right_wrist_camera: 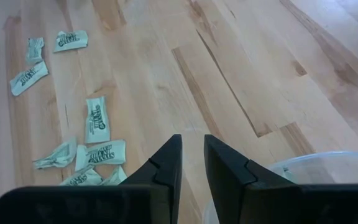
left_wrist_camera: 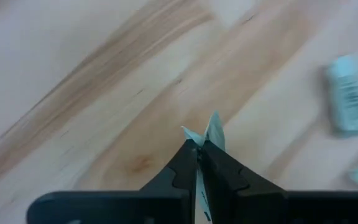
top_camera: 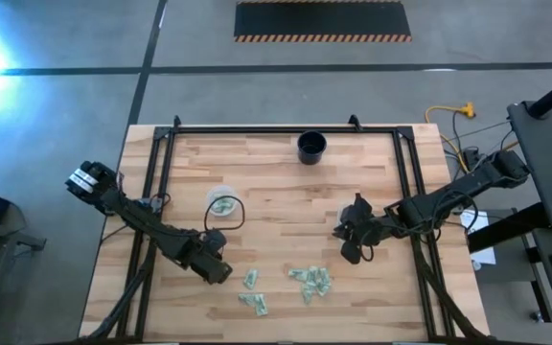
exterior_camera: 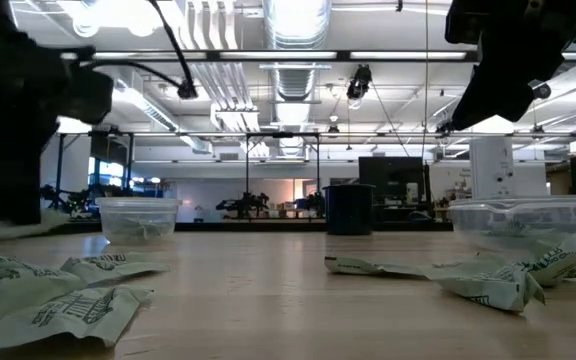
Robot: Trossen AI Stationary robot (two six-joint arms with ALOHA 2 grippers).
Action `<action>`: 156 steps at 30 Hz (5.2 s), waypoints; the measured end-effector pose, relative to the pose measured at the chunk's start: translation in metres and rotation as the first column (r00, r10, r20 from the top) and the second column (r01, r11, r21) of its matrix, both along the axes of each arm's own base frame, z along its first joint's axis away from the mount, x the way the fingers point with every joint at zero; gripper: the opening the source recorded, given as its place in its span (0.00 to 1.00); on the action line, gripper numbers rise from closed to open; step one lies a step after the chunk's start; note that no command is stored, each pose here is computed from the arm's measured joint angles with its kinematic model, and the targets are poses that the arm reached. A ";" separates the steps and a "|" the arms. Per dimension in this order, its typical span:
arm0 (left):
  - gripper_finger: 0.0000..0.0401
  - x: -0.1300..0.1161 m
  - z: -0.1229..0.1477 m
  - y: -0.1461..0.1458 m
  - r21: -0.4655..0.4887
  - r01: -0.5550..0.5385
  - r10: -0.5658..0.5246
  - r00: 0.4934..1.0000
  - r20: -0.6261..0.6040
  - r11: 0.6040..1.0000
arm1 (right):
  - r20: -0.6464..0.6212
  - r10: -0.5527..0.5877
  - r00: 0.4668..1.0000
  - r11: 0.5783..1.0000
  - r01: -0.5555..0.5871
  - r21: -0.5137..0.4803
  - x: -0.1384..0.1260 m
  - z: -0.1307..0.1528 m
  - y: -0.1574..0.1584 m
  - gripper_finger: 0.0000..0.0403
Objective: Pick and place items into bin
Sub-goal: Put the white sweetener packet into the left transparent bin, then put the white sweetener packet into the right transparent bin
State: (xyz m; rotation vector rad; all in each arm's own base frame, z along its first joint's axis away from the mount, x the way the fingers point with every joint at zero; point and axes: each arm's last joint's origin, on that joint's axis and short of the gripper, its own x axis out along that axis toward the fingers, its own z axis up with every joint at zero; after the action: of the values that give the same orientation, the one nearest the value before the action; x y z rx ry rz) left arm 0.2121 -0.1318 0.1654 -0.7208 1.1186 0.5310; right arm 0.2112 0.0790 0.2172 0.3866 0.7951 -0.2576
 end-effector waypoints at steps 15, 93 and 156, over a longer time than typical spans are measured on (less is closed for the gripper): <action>0.01 -0.002 0.043 0.034 0.204 -0.007 -0.028 0.985 0.169 0.979 | 0.030 -0.003 1.000 1.000 0.003 0.015 0.002 0.002 0.001 0.14; 0.26 0.011 0.061 0.136 0.298 0.054 -0.076 0.995 0.062 0.953 | 0.239 0.164 0.957 0.981 -0.184 0.065 0.022 0.006 0.029 0.14; 0.26 -0.007 0.117 0.017 0.308 0.402 -0.503 0.604 0.618 0.862 | -0.249 0.223 0.942 0.967 -0.246 -0.064 0.138 -0.092 0.093 0.21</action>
State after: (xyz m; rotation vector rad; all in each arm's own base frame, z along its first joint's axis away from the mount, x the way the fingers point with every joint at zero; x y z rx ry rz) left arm 0.2050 -0.1147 0.2824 -0.4115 0.5074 -0.1209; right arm 0.3487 0.1722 0.1247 0.1692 1.0543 -0.1182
